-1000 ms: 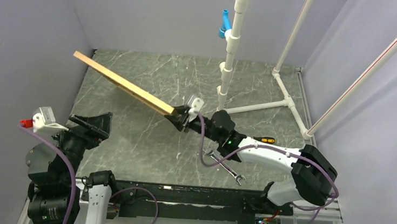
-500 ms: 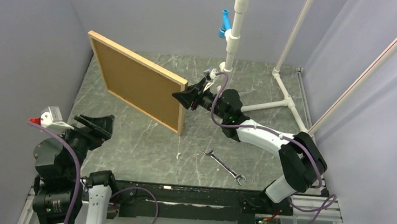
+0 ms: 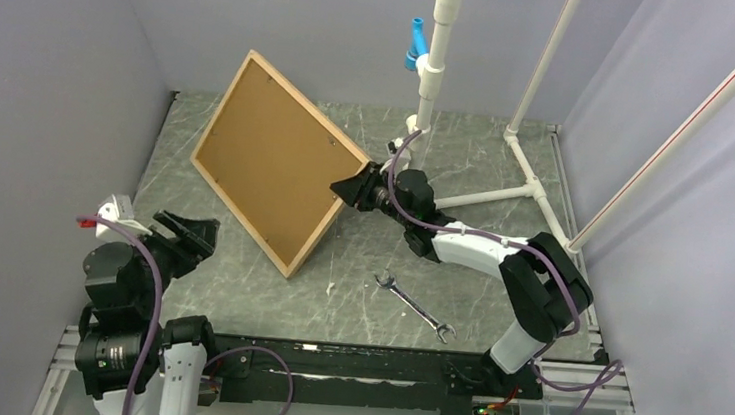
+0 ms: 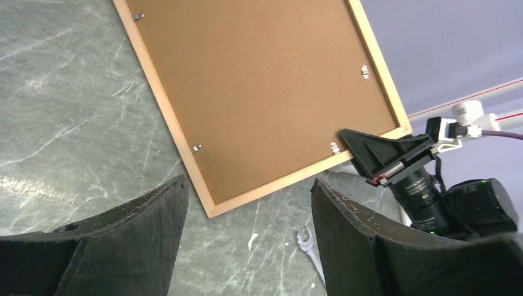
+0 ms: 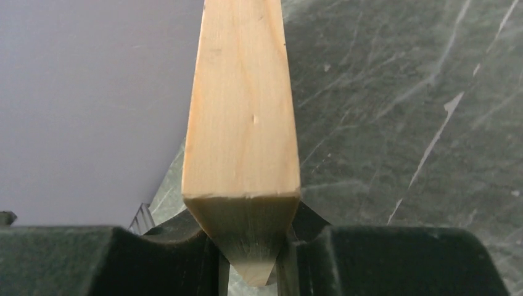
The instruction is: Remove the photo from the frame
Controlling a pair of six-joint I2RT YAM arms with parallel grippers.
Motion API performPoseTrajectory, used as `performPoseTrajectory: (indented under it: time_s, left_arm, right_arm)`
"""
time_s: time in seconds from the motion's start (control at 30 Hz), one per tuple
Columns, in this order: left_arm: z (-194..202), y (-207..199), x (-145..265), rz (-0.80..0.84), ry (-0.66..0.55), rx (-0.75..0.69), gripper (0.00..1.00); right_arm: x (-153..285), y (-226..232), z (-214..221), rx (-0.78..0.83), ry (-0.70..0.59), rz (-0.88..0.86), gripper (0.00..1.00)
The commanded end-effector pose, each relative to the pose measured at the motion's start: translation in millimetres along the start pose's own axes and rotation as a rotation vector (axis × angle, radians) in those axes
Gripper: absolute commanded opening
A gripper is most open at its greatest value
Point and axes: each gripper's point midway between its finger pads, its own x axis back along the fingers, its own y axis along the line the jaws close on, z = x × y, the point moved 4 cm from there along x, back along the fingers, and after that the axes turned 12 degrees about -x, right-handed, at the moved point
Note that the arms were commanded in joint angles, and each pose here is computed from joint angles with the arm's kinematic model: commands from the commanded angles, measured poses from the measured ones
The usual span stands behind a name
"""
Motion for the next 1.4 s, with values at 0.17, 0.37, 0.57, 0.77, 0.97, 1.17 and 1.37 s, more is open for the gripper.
performPoseTrajectory:
  time_s: [0.17,0.37,0.57,0.77,0.97,1.17,1.37]
  left_arm:
    - [2.2,10.5,-35.2,0.004,0.070,-0.116,0.75]
    - [-13.0,4.3,-63.2,0.046,0.112,-0.151,0.75]
    - [-36.1,-7.5,-96.3,0.112,0.104,-0.145,0.74]
    - [-44.7,-6.4,-138.0,0.142,0.169,-0.165,0.72]
    - [-26.0,22.9,-175.9,0.081,0.274,-0.265,0.69]
    - [6.3,50.1,-186.5,0.064,0.302,-0.344,0.66]
    - [6.8,49.4,-185.8,0.085,0.286,-0.363,0.66]
  right_arm:
    - [9.2,-65.0,46.1,-0.029,0.056,0.248,0.00]
    - [11.7,-65.0,64.3,-0.138,0.055,0.263,0.00]
    - [41.1,-75.9,74.7,-0.286,-0.090,0.375,0.00]
    - [76.9,-86.6,78.2,-0.294,-0.267,0.507,0.00]
    - [63.3,-98.3,87.0,-0.299,-0.253,0.565,0.00]
    - [53.2,-105.3,101.2,-0.300,-0.232,0.619,0.00]
    - [58.4,-108.4,133.5,-0.252,-0.147,0.676,0.00]
